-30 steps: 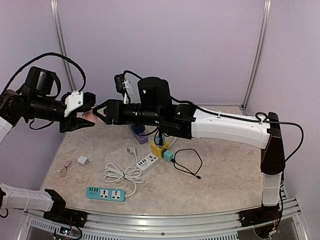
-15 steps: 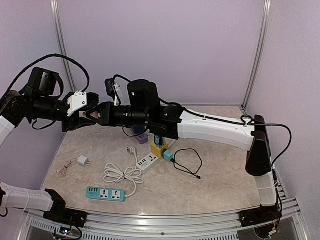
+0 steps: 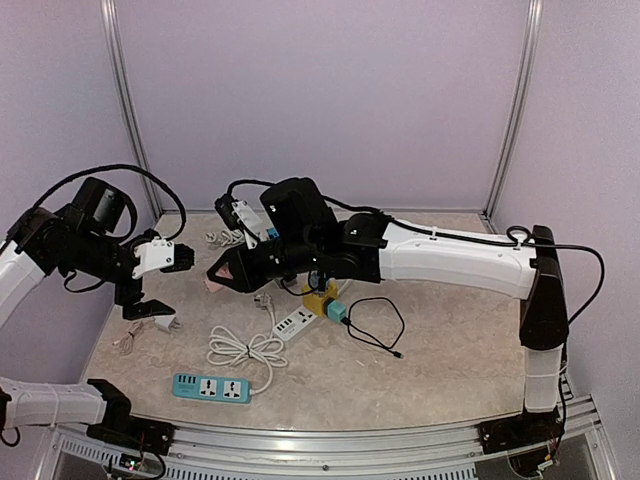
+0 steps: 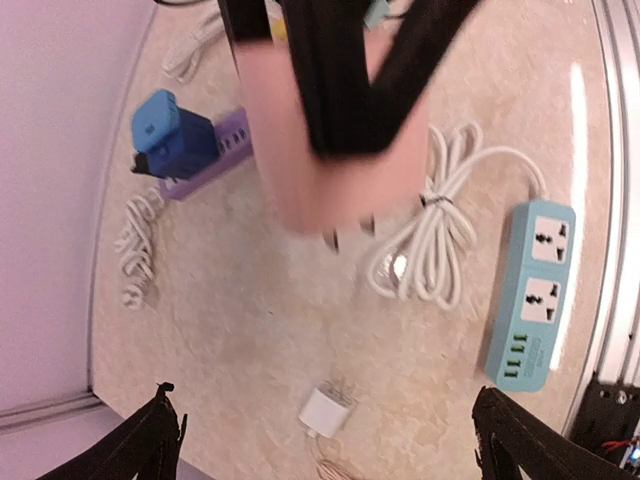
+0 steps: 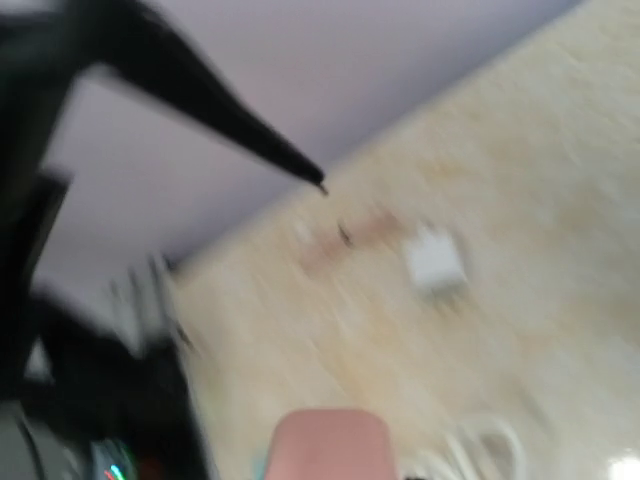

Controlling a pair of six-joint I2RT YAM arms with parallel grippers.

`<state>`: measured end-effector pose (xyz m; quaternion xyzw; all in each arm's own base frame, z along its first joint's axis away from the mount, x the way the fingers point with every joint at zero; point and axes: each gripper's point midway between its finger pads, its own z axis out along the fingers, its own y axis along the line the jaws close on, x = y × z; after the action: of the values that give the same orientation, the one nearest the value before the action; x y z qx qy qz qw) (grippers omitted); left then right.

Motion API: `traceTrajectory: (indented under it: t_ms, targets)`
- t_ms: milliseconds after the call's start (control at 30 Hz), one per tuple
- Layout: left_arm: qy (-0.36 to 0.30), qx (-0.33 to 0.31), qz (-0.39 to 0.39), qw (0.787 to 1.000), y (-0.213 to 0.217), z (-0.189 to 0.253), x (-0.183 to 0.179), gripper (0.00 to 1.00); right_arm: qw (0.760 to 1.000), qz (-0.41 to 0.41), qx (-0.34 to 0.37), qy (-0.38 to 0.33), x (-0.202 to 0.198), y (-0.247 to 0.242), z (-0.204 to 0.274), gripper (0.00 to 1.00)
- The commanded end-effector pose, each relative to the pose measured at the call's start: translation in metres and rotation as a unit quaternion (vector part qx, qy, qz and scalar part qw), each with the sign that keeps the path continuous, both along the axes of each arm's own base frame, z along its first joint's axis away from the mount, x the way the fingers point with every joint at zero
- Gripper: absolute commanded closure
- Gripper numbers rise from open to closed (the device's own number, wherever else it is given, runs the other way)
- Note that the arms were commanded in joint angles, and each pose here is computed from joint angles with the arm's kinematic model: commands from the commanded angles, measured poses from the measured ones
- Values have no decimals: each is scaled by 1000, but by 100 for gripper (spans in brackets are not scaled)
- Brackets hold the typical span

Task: Insert the plug
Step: Insert the plug into the socket.

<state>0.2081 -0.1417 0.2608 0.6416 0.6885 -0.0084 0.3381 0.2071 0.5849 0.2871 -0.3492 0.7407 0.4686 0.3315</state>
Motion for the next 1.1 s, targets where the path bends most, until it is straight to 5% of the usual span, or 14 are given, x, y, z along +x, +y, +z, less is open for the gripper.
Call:
traceTrajectory:
  t_ms: [0,267,400,833,1067]
  targets:
    - [139,94,10,986,49,-80,-46,1,980,87,-130,-126,-45,-32,-29,100]
    - [195,43,133,971,92,-123,-38,1,885,230,-335,-227,-94,-12,-124,100]
    - [233,10,202,951,118,-137,-29,1,850,269,-364,-269,-117,-7,-146,100]
    - [309,-55,221,923,120,-158,-22,1,847,247,-387,-268,-119,4,-183,100]
    - [324,12,219,920,122,-200,-34,1,843,248,-381,-287,-115,15,-199,100]
